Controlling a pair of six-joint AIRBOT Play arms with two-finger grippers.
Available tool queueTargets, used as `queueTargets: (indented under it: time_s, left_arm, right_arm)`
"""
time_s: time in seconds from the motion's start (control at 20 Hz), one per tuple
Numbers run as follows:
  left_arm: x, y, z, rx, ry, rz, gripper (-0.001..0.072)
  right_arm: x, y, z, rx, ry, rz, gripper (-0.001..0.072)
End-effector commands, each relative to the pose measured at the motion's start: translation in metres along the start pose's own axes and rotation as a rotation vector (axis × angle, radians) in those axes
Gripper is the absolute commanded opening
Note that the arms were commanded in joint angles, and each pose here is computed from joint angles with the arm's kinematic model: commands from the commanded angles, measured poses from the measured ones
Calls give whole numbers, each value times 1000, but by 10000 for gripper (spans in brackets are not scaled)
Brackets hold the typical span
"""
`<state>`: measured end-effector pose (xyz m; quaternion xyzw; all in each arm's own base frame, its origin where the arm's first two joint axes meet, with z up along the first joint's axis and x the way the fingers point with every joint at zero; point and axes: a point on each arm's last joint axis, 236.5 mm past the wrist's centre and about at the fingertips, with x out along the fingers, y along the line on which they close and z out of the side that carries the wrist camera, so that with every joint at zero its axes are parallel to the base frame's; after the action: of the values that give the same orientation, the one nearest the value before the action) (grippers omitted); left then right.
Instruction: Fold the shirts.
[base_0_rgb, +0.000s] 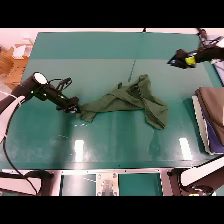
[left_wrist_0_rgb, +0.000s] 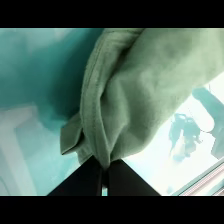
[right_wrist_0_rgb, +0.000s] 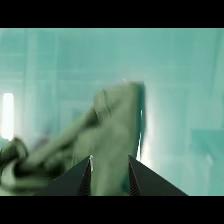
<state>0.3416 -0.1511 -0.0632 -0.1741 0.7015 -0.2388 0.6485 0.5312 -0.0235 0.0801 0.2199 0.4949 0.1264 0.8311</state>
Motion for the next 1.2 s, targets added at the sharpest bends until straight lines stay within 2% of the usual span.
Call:
queueTargets:
  time_s: [0.0,0.15,0.2,0.25,0.3,0.35,0.45,0.55,0.7,0.95,1.15]
  left_arm:
    - [0,-3,2,9,-10,-13,24]
    - [0,-4,0,9,0,-16,25]
    - [0,-4,-1,9,4,-17,24]
    - [0,-5,-1,12,4,-18,25]
    - [0,-5,-1,18,4,-18,25]
    - [0,-4,-1,24,4,-17,24]
    - [0,-4,-1,26,3,-17,25]
    - [0,-4,0,25,0,-17,25]
    - [0,-5,-1,26,4,-18,25]
    - [0,-5,-1,26,3,-20,25]
    - [0,-5,0,26,1,-20,25]
  right_arm:
    - [-59,-29,-42,125,65,-37,263]
    - [-69,-36,-130,229,87,-59,264]
    - [-66,-33,-165,263,85,-68,299]
    - [-60,-27,-202,303,94,-65,407]
    - [-51,-21,-237,351,113,-54,482]
    - [-40,-13,-274,388,143,-32,511]
    - [-18,-1,-334,455,209,6,509]
    - [2,4,-368,505,233,27,509]
    - [19,-13,-382,538,200,-22,509]
    - [27,-33,-337,560,-13,-63,508]
    - [45,-24,-327,585,-40,-40,495]
